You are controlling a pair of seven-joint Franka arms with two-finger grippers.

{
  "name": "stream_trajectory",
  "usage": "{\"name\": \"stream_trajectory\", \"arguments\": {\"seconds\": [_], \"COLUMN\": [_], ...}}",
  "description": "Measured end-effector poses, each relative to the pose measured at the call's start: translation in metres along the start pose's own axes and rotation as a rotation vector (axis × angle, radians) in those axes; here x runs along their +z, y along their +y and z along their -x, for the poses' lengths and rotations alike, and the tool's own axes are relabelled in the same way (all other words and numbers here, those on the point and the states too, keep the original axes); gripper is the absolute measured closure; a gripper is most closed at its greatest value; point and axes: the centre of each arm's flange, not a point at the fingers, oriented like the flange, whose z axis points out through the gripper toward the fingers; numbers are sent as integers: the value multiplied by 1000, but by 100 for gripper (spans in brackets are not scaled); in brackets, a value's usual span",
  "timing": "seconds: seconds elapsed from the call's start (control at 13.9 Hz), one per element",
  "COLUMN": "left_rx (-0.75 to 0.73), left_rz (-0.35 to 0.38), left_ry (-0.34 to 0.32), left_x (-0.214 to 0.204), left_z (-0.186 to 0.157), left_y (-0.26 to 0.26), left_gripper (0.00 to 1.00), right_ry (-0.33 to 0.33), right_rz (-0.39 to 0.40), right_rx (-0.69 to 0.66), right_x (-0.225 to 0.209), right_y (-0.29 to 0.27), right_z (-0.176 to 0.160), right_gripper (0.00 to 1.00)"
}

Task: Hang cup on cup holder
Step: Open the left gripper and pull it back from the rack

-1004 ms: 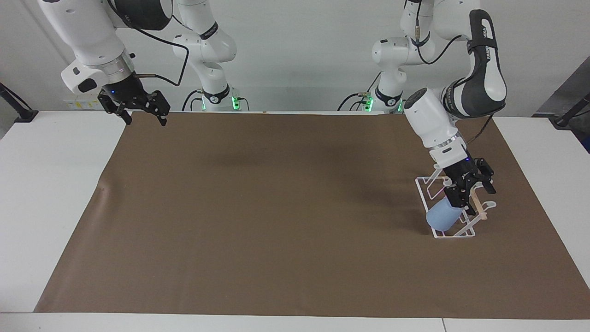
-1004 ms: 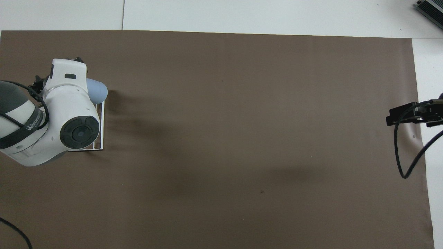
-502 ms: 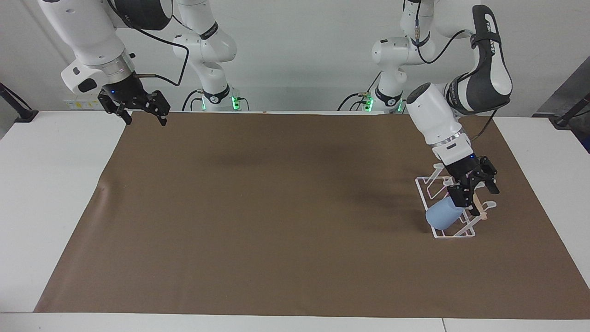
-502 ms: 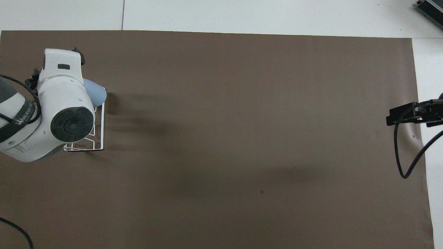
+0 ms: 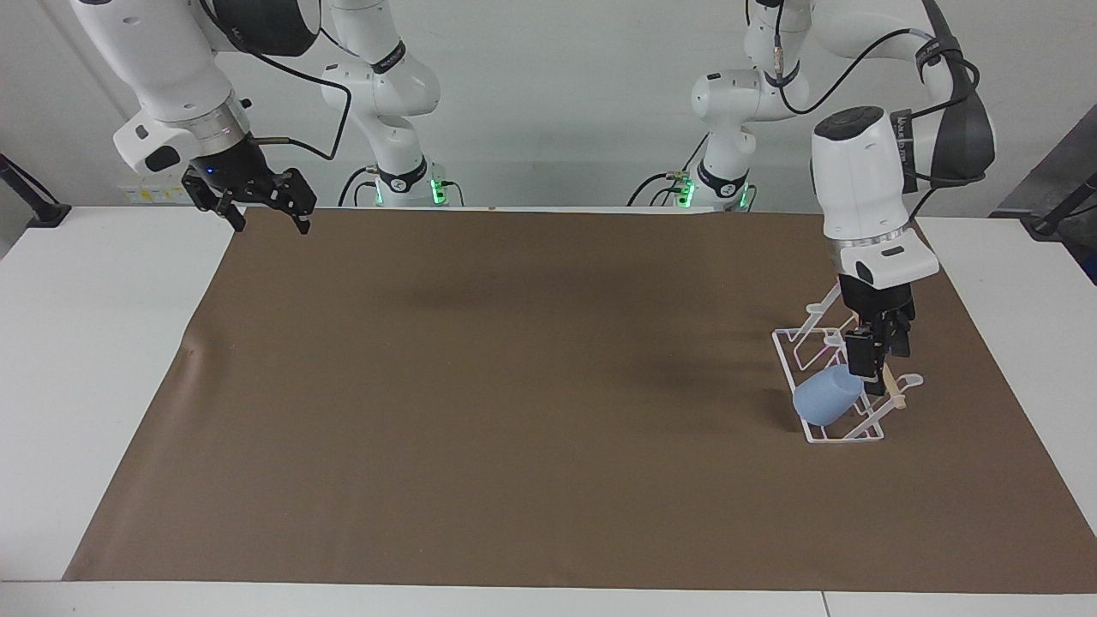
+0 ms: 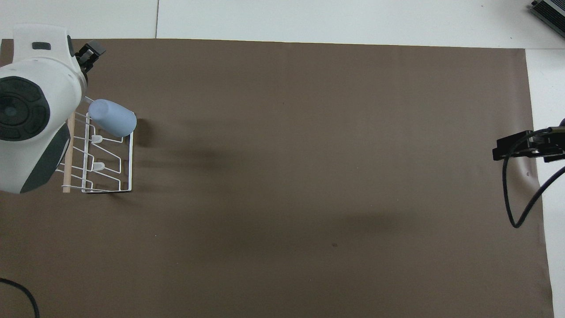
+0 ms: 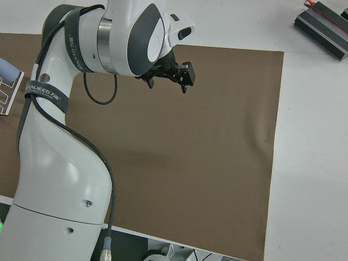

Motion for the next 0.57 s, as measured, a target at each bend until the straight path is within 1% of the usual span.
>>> {"name": "stream_trajectory", "arguments": {"seconds": [0.22,0.36,0.5,0.57], "left_rx": [55,139,234,312], "left_rz": [25,36,39,37], "left_ry": [-167,-270,-344,-382], "left_x": [-32,-49,-54,-53], "left_z": [-31,-50,-54,-51], "left_y": [-20,-43,-56,-61], "left_gripper": [0,0,0,0], "right_ry": [0,0,0,0], "right_rz": [0,0,0,0], "right_rx": [0,0,0,0], "right_x": [0,0,0,0], "right_y": [0,0,0,0], "right_z": [0,0,0,0], "right_gripper": [0,0,0,0]}}
